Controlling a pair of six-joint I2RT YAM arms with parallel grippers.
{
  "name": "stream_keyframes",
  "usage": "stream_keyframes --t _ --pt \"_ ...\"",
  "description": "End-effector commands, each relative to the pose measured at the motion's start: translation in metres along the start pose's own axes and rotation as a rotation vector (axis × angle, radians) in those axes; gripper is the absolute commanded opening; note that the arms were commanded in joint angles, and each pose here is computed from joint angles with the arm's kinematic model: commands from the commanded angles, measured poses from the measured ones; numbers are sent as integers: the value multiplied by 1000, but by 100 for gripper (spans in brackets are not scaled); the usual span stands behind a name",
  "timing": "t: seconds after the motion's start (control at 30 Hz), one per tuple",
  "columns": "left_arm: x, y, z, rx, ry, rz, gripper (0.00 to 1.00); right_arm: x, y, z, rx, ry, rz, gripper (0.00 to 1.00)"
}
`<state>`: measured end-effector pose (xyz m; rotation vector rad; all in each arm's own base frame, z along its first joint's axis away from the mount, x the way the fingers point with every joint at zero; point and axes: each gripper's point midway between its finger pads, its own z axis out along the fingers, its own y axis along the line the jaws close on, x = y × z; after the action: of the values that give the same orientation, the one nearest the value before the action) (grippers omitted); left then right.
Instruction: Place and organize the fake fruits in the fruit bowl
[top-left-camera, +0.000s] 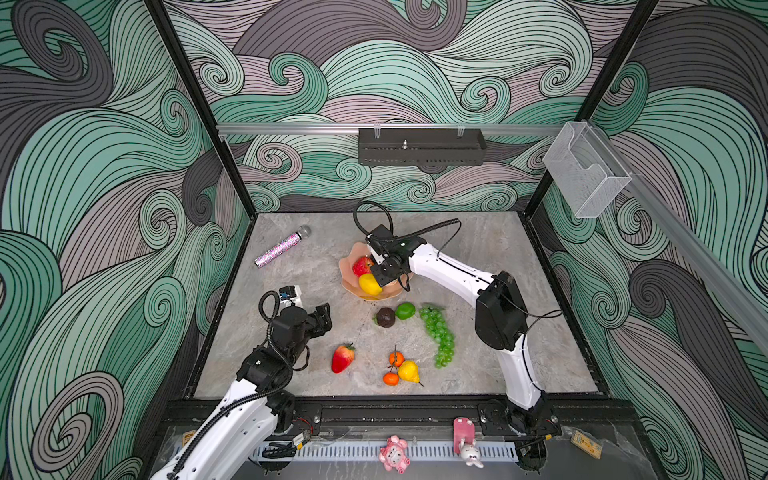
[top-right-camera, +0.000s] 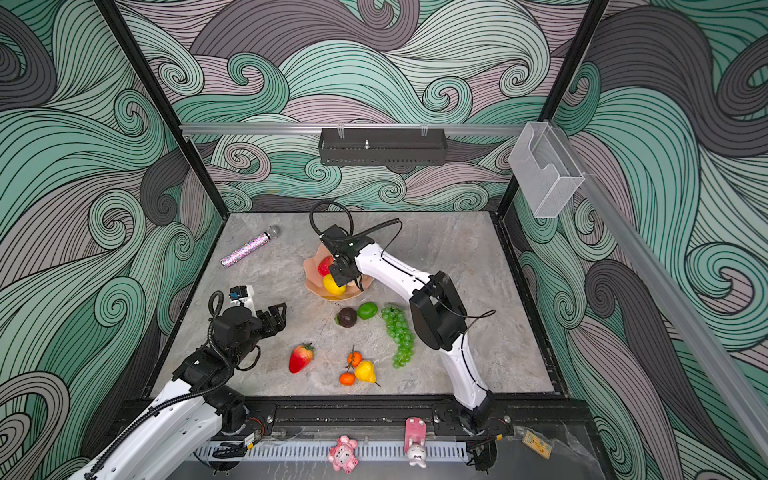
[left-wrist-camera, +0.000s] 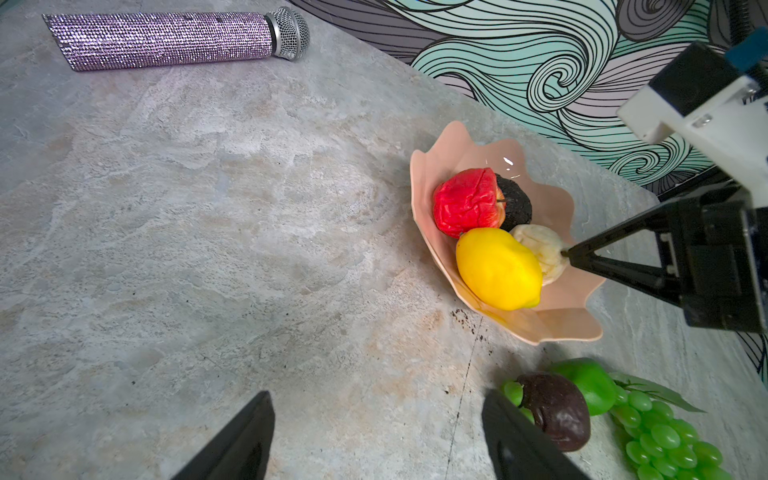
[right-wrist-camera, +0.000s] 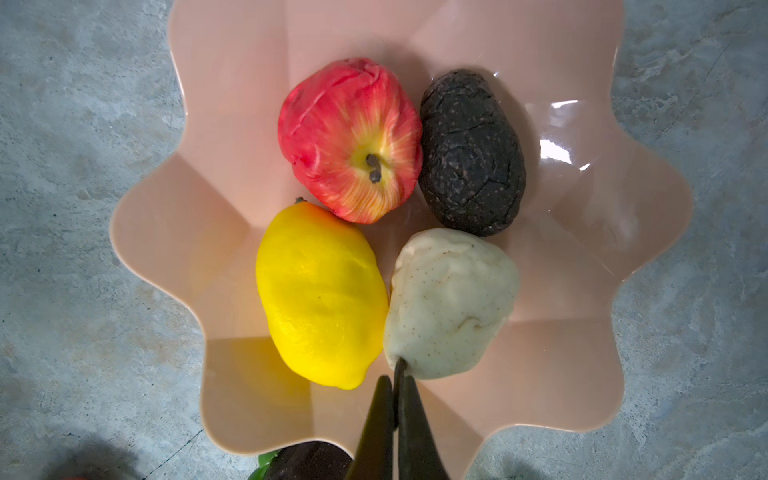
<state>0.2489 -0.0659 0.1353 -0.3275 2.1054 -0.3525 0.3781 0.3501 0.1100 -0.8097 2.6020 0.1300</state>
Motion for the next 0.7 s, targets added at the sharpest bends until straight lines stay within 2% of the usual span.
stream_keyframes --t 0.0,0.4,0.67 --pt "-5 1 0 -7 -14 -5 81 -4 -4 -3 12 -7 6 9" --pt "-5 0 0 -7 -11 -3 81 -8 -4 -25 -7 -42 12 28" --pt "-6 -1 1 -12 1 1 81 6 -10 -72 -17 -75 29 42"
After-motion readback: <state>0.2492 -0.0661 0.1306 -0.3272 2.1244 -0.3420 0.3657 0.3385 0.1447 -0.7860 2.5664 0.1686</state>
